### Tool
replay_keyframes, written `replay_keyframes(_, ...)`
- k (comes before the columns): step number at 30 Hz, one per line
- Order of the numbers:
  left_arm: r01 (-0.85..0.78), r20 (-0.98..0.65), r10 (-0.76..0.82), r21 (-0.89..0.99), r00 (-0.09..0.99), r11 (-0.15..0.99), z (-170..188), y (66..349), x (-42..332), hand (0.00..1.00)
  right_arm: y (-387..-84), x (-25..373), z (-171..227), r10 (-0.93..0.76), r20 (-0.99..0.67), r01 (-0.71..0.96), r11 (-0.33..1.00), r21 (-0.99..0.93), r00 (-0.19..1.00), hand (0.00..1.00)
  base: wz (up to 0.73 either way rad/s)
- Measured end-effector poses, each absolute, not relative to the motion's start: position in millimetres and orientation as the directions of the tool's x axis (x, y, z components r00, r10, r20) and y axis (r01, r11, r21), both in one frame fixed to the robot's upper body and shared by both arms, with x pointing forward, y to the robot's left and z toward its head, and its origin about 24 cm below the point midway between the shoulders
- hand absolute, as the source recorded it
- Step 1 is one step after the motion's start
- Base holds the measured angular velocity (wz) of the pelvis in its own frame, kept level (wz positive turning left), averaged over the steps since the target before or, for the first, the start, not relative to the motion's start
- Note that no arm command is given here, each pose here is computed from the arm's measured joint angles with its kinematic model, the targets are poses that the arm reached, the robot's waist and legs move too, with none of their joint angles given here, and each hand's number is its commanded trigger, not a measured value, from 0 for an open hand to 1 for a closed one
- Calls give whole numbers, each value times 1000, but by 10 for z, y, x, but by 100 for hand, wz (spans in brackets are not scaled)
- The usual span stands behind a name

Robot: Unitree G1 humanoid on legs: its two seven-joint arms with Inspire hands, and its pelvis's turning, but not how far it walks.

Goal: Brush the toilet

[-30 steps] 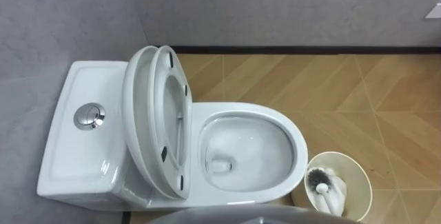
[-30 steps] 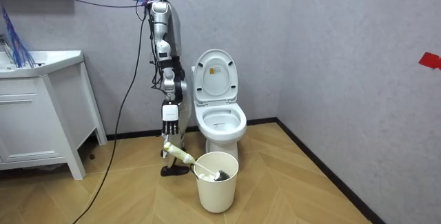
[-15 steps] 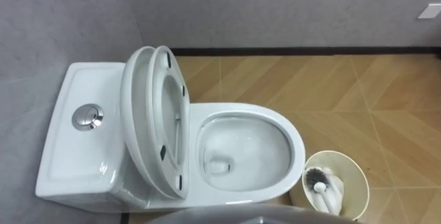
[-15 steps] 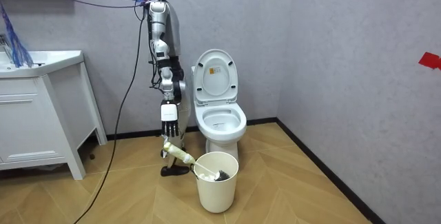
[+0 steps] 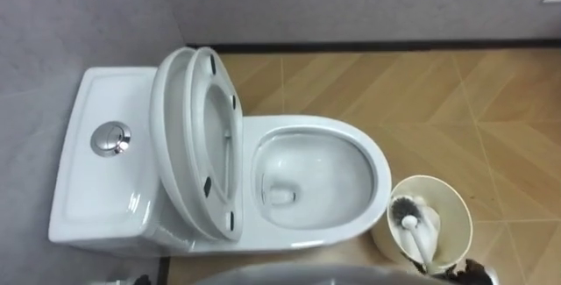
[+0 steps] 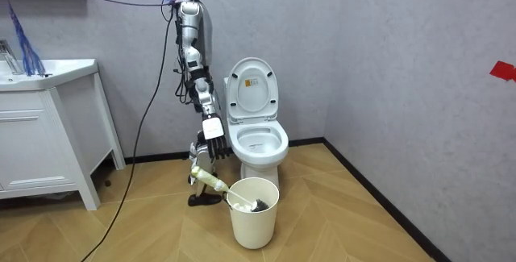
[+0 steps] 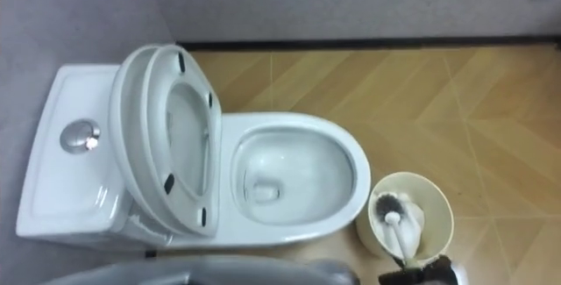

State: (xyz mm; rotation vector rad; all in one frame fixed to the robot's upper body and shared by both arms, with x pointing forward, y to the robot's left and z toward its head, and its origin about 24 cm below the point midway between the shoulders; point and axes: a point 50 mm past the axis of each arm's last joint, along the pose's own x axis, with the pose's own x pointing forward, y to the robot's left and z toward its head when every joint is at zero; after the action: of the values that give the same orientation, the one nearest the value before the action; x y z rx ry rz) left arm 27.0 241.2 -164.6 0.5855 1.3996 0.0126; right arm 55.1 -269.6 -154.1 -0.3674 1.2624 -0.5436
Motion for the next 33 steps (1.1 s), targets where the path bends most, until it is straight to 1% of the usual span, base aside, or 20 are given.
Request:
replay_keyframes(4,321,-897,353,427,264,846,-1630,2407,424,0,-2696,665,-1521,-586,-780,275,805,-526,222,0,4)
replay_keyframes(8,311,-875,356,456,329,834,-1605,2410,592,0,-2690,783,-1506,-590,-769,287,802,-524,246,0,8)
replay_keyframes(11,273,-856,355,468,376,840,-1578,2400,769,0,-2682,890,-1502,-591,-770,292,800,-524,239,0,9)
replay_keyframes(13,250,-830,354,487,432,837,-1537,2385,968,0,-2684,981,-1489,-591,-773,325,796,-511,231,0,17)
replay_keyframes(16,217,-801,355,502,482,837,-1500,2349,1123,0,-2686,1048,-1476,-588,-776,339,795,-503,228,0,6)
replay_keyframes(19,186,-786,357,503,504,844,-1476,2330,1218,0,-2713,1182,-1431,-593,-764,337,795,-504,256,0,0)
replay_keyframes(24,140,-773,369,501,515,854,-1452,2347,1277,0,-2796,1270,-1377,-609,-751,368,779,-507,256,0,2)
replay_keyframes(27,143,-756,372,517,538,844,-1424,2343,1355,0,-2841,1317,-1345,-616,-745,396,770,-500,256,0,0)
replay_keyframes(33,158,-713,373,558,594,815,-1363,2331,1503,0,-2938,1353,-1294,-633,-725,369,764,-529,272,0,2)
